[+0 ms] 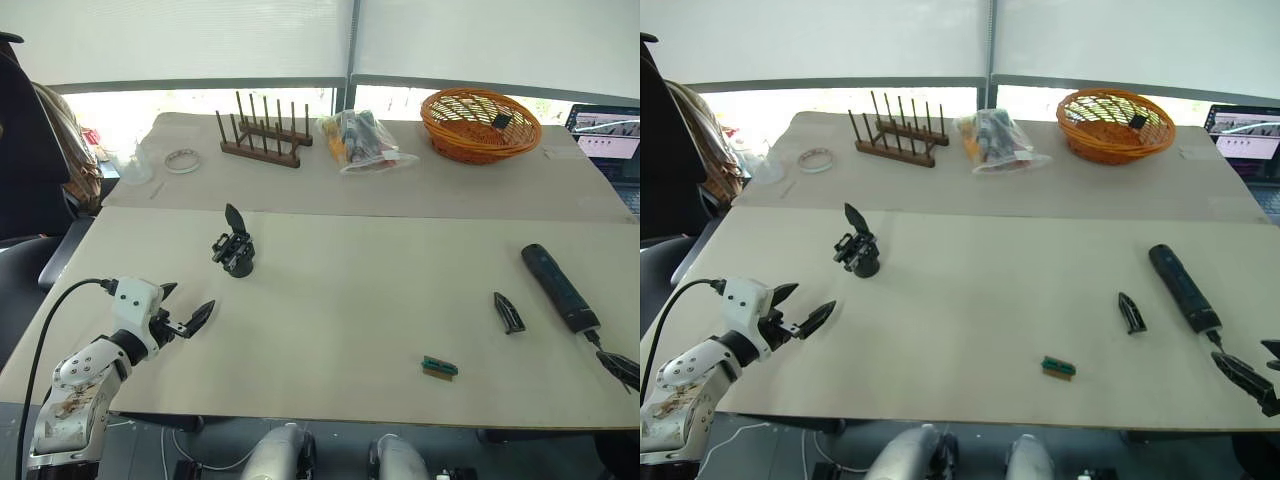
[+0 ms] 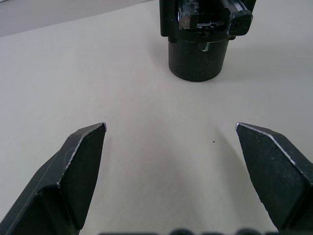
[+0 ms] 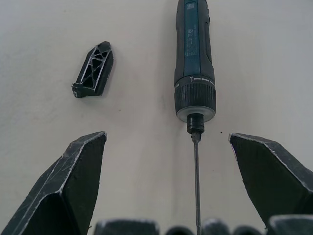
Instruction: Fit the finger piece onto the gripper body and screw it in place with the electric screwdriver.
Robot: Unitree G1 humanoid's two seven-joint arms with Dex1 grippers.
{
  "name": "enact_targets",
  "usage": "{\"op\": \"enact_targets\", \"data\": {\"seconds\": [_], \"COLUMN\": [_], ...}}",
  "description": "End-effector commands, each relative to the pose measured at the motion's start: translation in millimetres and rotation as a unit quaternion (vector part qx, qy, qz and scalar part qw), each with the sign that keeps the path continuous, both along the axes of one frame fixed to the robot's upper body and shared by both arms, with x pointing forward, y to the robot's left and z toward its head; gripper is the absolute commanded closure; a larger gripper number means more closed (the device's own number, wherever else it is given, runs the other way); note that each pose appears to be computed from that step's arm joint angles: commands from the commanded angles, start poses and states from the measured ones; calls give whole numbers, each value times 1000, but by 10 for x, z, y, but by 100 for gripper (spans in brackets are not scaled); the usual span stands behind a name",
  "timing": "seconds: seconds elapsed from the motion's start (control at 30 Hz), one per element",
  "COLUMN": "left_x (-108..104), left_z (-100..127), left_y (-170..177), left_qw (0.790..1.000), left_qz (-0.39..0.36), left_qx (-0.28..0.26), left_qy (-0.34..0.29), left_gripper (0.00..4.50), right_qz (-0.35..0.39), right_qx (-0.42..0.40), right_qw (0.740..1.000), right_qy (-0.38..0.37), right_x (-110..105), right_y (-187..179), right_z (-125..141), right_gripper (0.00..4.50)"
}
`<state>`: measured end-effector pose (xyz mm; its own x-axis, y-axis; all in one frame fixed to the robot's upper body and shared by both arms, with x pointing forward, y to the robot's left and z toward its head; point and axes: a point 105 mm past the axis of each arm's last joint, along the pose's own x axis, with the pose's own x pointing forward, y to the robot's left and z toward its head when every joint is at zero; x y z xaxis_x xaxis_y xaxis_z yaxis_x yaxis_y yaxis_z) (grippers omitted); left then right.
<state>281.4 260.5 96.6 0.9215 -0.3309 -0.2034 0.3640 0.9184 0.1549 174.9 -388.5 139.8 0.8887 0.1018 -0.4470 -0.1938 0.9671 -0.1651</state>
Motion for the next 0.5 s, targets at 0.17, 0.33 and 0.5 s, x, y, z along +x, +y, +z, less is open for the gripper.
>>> {"op": "enact_targets", "data": {"seconds": [0.17, 0.33, 0.5], "left_x": [240, 441, 632], "left_z": [72, 92, 62], "left_y": [-184, -257, -401], "left_qw": [1000, 999, 999], "left_qz": [-11, -14, -28], "left_qx": [-3, -14, -13], "left_qy": [-24, -36, -42], "left_gripper": [0, 0, 0], "right_qz": [170, 297, 370], "right_qx": [-18, 20, 23], "right_qw": [982, 952, 925], "right_qy": [-75, -76, -80], "right_x": [384, 420, 463], "right_y": [786, 1405, 1798], "right_z": [424, 534, 598], "right_gripper": [6, 6, 6]}}
